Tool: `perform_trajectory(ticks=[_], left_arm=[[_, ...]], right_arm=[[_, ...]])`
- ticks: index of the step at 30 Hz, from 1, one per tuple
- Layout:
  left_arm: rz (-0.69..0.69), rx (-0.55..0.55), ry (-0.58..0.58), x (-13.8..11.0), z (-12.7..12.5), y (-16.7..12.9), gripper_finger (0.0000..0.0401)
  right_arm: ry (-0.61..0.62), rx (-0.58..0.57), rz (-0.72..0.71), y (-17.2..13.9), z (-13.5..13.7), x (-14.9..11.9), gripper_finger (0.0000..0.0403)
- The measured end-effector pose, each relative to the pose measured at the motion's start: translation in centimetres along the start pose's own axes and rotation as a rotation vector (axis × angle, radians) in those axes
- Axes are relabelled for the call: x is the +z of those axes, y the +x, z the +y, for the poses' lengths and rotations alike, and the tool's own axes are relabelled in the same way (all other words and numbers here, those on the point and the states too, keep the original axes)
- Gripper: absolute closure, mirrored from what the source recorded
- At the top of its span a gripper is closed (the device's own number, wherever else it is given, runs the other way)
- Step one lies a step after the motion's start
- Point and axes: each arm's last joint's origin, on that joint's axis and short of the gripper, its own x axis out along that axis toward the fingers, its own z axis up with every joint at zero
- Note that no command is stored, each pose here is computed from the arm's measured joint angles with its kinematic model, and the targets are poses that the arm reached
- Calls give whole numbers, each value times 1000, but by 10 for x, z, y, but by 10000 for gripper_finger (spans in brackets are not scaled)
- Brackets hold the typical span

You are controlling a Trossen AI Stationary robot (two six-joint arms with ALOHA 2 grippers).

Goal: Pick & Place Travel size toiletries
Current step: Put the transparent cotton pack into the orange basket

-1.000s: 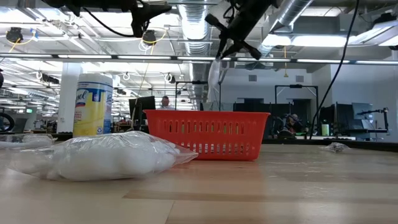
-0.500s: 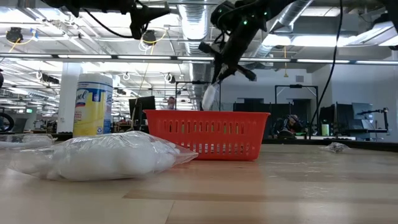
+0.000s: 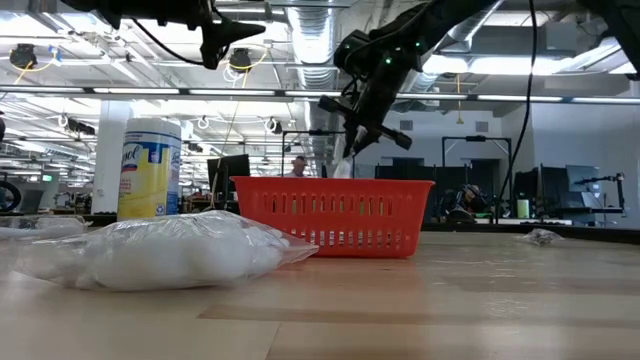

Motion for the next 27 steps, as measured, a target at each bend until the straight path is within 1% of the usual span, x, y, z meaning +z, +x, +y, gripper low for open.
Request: perform_trajectory(ticks=[13, 20, 27], left_arm=[[-13, 42, -4, 3, 8, -2, 192], [-18, 55, -5, 4, 11, -3, 192], [-17, 54, -5, 4, 11, -2, 192]], right_arm=[[5, -30, -25, 3, -14, 18, 403], [-38, -32, -12, 4, -13, 15, 403], [-32, -46, 49, 22, -12, 3, 403]])
